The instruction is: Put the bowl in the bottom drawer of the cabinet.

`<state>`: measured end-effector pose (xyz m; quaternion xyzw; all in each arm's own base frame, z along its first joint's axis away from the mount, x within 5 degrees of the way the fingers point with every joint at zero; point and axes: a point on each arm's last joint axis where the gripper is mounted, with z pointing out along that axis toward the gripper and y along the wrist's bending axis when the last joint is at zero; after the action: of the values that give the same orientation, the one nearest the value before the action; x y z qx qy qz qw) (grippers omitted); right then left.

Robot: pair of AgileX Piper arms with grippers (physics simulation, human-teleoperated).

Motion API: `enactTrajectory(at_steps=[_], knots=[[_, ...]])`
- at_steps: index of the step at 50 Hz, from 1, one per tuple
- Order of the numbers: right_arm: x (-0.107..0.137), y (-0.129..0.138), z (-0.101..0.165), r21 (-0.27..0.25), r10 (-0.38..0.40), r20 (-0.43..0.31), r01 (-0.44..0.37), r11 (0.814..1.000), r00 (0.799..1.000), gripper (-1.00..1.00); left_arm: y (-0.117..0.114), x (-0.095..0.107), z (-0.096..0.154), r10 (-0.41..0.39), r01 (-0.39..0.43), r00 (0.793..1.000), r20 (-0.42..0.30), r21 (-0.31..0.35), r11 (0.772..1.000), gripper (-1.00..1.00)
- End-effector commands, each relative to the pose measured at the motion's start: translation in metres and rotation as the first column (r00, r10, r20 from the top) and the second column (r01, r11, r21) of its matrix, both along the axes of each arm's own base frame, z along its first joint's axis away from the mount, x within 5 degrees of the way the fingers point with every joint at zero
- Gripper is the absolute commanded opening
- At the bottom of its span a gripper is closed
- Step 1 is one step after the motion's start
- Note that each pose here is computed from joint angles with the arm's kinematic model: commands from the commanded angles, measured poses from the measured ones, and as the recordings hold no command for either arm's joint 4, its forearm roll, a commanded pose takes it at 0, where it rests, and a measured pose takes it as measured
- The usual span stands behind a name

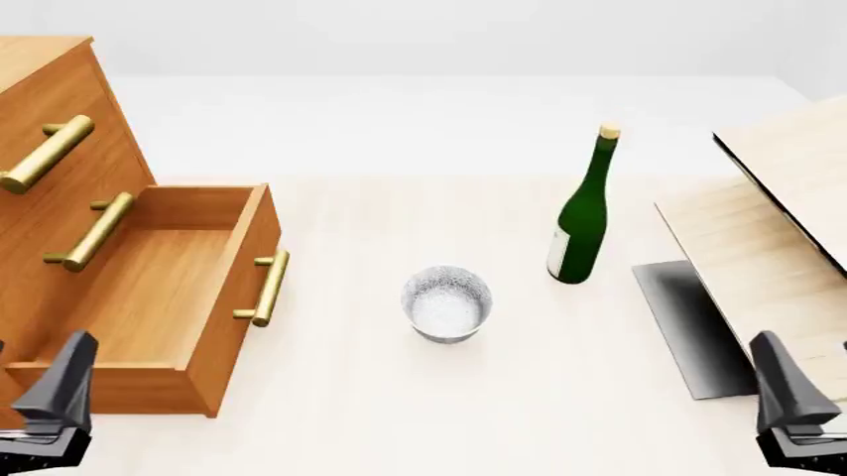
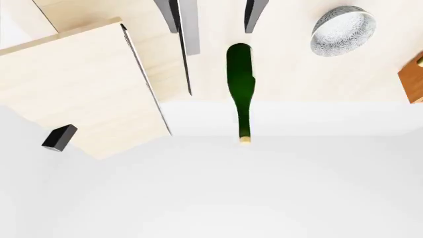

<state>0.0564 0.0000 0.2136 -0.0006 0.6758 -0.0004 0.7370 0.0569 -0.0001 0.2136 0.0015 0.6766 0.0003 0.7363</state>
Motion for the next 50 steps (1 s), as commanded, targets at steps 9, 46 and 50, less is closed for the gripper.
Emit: enactTrajectory(at_steps=[9,46,50], knots=[[0.001,0.000,0.001,-0.003,0.000,-0.002,0.000,1.000,1.000,1.00,-0.001,0.001,0.000,-0.015,0.015,1.000,-0.010,0.000,1.000,1.00],[0.001,0.000,0.001,-0.003,0.001,-0.002,-0.001,1.000,1.000,1.00,-0.042,0.006,0.010,-0.543,0.535,0.839,0.044,0.117,0.837,1.00],[0.001,0.000,0.001,-0.003,0.001,-0.002,-0.001,1.000,1.000,1.00,-0.046,0.009,0.013,-0.566,0.558,0.823,0.042,0.123,0.821,1.00]])
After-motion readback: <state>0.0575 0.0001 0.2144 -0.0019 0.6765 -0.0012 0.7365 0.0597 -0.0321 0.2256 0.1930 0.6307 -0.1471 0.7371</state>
